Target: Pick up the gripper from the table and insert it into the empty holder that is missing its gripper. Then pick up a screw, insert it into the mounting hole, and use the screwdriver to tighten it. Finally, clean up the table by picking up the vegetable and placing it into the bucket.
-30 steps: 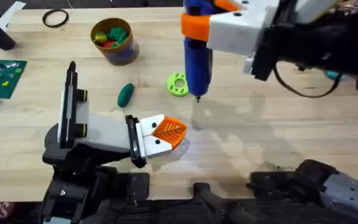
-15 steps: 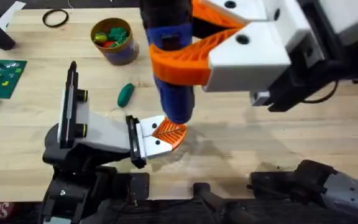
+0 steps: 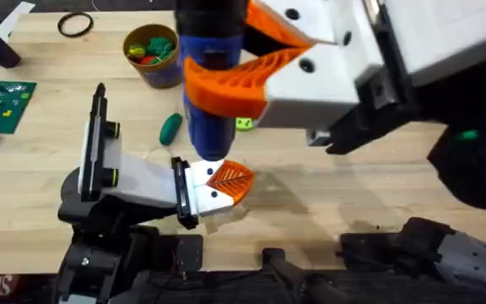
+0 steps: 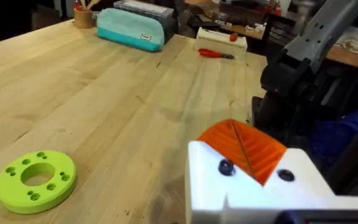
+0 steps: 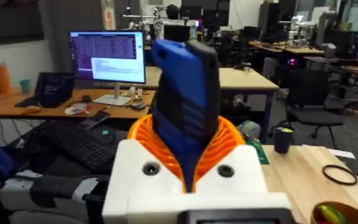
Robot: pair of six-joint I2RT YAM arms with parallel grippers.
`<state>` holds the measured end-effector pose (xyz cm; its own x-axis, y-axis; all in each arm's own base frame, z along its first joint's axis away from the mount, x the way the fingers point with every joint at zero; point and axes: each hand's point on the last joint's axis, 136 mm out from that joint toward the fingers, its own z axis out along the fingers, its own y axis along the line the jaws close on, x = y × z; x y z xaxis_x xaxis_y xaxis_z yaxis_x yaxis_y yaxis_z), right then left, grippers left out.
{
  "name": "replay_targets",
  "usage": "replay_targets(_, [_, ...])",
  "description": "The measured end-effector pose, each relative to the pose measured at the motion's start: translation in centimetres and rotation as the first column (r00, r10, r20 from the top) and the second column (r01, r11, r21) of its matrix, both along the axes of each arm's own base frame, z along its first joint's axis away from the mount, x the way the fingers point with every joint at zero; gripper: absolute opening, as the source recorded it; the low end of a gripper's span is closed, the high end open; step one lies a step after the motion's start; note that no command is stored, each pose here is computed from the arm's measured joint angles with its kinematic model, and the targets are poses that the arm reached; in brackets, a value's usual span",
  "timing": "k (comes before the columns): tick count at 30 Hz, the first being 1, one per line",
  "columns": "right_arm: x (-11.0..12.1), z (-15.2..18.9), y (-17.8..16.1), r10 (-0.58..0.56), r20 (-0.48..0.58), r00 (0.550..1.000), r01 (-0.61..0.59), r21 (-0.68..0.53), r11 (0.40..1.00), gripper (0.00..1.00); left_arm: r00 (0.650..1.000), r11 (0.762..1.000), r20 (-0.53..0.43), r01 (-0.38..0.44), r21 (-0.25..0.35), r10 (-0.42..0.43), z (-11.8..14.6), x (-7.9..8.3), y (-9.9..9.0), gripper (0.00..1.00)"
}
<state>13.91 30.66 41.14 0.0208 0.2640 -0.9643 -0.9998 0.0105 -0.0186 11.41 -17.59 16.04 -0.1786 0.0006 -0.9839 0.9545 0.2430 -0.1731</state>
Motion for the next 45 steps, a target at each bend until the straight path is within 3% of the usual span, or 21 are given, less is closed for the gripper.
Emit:
replay_targets(11, [0.5,-2.1,1.9,0.017,0.006,1.0,-0.017,-0.045,0.999,0.028,1.0,1.0,0.0,0.001,0.0,-0.001,0.0,0.0,0.0,0.009])
replay_targets(24, [0.1,-2.3,2.0,0.027,0.086,0.996,-0.022,-0.055,0.998,0.028,1.0,1.0,0.0,0.003,0.0,-0.003,0.0,-0.1,0.0,0.009])
replay_targets(45, [0.2,-3.7,2.4,0.035,0.044,0.998,-0.03,-0.103,0.994,0.028,1.0,1.0,0.0,0.003,0.0,-0.003,0.0,-0.1,0.0,0.009])
